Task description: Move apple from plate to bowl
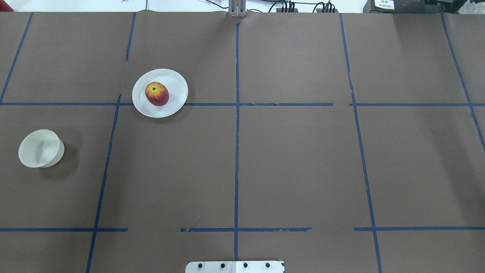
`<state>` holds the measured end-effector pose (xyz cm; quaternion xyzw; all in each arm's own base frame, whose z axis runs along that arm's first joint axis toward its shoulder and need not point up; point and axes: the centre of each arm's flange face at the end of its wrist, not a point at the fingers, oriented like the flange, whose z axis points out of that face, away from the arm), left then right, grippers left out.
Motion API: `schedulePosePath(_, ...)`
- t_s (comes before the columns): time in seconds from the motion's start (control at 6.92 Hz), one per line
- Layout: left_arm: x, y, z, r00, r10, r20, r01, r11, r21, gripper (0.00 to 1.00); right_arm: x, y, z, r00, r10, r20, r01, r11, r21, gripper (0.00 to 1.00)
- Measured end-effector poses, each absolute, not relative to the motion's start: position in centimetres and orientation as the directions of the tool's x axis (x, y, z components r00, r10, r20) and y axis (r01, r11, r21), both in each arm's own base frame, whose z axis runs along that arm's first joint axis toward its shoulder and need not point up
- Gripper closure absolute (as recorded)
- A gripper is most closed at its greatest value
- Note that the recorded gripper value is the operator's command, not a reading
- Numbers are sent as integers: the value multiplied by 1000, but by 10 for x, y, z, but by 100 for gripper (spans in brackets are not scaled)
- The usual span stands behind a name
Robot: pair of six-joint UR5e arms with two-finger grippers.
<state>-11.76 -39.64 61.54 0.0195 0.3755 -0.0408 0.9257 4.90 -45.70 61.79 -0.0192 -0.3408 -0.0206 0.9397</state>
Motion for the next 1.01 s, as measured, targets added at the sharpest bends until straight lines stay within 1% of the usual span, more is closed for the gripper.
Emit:
schedulePosePath(0.72, -113, -406, 620, 693, -43, -720, 84, 996, 21, 0, 49, -457, 618, 767, -25, 641, 51, 998, -23, 0)
schedulePosePath(0.87, -103, -412, 615, 682, -23, -731, 86, 995, 48, 0, 49, -457, 618, 767, -25, 641, 51, 998, -23, 0)
schedulePosePath(1.01, -74, -425, 602, 657, -19, -754, 89, 995, 53, 0, 49, -457, 618, 767, -25, 641, 51, 998, -23, 0)
